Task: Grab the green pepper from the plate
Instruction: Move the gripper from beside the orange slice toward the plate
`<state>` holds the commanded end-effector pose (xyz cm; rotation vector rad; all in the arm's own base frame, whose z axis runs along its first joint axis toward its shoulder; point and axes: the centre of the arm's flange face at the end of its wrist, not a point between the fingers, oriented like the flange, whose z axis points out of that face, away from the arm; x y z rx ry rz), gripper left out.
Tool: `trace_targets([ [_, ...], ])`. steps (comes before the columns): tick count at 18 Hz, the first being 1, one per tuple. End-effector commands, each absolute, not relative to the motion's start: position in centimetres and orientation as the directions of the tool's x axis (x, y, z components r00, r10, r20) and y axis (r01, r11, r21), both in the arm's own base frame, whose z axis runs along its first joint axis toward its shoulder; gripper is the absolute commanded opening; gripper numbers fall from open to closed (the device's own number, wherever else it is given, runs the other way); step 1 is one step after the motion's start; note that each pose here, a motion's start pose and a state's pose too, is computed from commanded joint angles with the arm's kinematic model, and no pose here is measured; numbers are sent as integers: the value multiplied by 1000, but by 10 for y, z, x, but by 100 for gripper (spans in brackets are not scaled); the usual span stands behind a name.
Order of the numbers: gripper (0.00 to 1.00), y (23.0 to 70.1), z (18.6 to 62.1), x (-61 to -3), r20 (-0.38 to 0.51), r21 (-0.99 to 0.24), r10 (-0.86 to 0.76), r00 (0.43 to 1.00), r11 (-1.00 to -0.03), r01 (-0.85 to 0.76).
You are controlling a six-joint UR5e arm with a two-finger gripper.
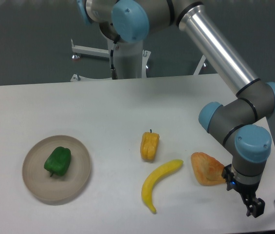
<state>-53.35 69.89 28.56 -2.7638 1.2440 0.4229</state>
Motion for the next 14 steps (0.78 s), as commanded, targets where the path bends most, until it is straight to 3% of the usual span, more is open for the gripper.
trace_targets([
  [7, 100, 700, 297, -510, -269, 26, -722, 638, -667, -745],
  [14, 100, 674, 337, -439, -222, -38, -636, 739, -752, -659],
])
